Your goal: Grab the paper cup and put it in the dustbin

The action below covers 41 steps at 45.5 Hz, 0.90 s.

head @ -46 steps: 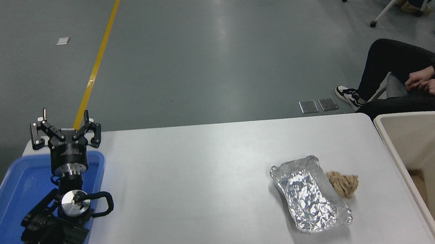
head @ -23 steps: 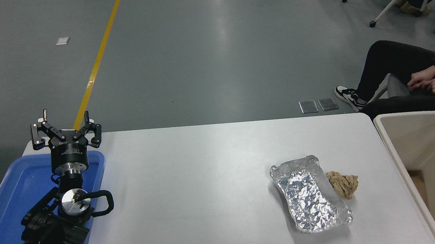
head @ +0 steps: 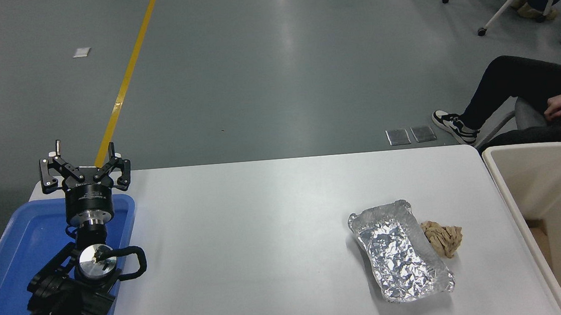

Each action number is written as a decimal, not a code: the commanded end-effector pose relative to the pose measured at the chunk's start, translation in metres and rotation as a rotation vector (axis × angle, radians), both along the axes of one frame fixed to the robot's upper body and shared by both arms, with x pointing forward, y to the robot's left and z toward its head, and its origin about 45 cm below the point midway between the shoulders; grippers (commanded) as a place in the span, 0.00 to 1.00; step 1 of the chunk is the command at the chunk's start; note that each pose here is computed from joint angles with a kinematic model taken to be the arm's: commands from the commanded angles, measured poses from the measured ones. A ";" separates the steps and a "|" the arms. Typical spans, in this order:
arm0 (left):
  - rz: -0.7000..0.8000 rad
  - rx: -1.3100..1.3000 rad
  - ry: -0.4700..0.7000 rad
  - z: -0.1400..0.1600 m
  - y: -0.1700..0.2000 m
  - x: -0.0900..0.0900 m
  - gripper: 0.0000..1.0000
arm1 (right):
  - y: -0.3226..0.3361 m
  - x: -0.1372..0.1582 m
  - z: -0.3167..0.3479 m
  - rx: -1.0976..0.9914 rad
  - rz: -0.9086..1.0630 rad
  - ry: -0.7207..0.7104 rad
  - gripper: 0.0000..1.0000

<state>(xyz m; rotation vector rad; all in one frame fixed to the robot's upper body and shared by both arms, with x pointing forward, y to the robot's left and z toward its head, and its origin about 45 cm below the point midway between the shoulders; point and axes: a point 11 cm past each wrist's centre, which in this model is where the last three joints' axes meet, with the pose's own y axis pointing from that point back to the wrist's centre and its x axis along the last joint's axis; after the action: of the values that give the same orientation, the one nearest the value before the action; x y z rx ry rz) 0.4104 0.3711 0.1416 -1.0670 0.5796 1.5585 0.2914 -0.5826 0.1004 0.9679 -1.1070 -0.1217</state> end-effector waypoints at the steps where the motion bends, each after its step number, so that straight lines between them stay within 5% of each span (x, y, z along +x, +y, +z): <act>1: 0.000 0.000 0.000 0.000 0.000 0.000 0.99 | 0.017 -0.015 -0.033 0.032 -0.035 -0.012 0.00; 7: 0.000 0.000 0.000 0.000 0.000 0.000 0.99 | 0.019 -0.016 -0.035 0.034 -0.034 -0.008 0.00; 14: 0.000 0.000 0.000 0.000 0.000 0.000 0.99 | 0.022 -0.017 -0.037 0.044 -0.029 -0.002 0.23; 15: 0.000 0.000 0.000 0.000 0.000 0.000 0.99 | 0.022 -0.017 -0.037 0.046 -0.029 -0.001 0.35; 17: -0.001 0.000 0.001 0.000 0.000 0.000 0.99 | 0.022 -0.018 -0.037 0.053 -0.029 0.004 0.94; 18: 0.000 0.000 0.000 0.000 0.000 0.000 0.99 | 0.023 -0.016 -0.036 0.053 -0.028 -0.001 1.00; 33: -0.002 0.000 -0.001 0.001 0.000 0.001 0.99 | 0.022 0.008 0.014 0.136 -0.013 -0.041 1.00; 41: -0.003 0.001 -0.001 0.001 0.000 0.001 0.99 | 0.046 0.040 0.073 0.130 0.153 -0.013 1.00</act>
<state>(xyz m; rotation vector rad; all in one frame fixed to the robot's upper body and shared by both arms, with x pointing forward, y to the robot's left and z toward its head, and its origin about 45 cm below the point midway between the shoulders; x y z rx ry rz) 0.4107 0.3709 0.1417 -1.0656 0.5805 1.5577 0.3019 -0.5578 0.1105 1.0786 -1.1207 -0.1610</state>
